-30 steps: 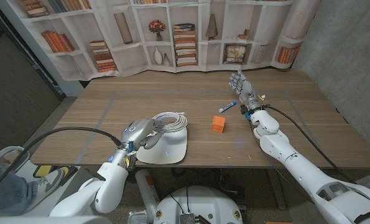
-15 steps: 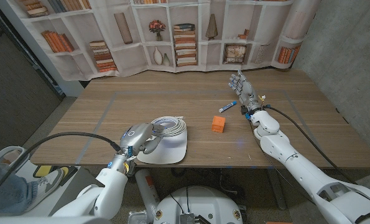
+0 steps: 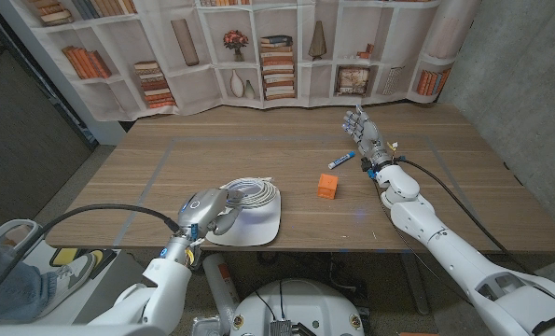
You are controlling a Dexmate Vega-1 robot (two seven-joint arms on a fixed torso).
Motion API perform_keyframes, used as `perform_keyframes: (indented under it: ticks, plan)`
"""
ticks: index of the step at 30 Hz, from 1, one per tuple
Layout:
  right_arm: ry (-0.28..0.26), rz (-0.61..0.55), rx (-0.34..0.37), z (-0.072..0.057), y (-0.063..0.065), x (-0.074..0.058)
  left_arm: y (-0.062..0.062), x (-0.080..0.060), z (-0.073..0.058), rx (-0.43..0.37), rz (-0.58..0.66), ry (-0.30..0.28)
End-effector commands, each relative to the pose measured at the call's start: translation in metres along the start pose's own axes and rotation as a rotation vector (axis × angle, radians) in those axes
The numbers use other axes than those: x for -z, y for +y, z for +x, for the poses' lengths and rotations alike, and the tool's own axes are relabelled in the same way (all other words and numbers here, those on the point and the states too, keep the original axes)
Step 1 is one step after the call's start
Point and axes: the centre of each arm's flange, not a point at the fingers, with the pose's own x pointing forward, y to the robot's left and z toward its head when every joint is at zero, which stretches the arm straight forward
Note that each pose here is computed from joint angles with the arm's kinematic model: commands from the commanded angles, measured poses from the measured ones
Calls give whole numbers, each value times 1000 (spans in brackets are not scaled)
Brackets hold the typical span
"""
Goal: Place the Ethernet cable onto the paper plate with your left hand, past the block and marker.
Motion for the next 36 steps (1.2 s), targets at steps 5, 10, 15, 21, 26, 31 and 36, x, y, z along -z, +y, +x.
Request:
perform_keyframes:
  ticks: [5,10,15,21,26,31,36]
  plan:
    - [18,12,9,1,-4,7,-12,-4,-1,31,3,29]
    - [20,13,10,1,-6,8,-13,-3,-3,44,-6,39]
    - [24,17,6,1,-5,9,-14,-4,-4,47,-7,43]
    - [28,17,3,1,-5,11,-15,-4,-6,55,-8,49]
    - [36,17,7,1,-4,12,-15,-4,-6,64,0,52]
    - [41,21,8,1,-4,14,-14,-4,-6,50,20,65]
    - [42,21,9,0,-5,15,-14,-5,-3,76,28,65]
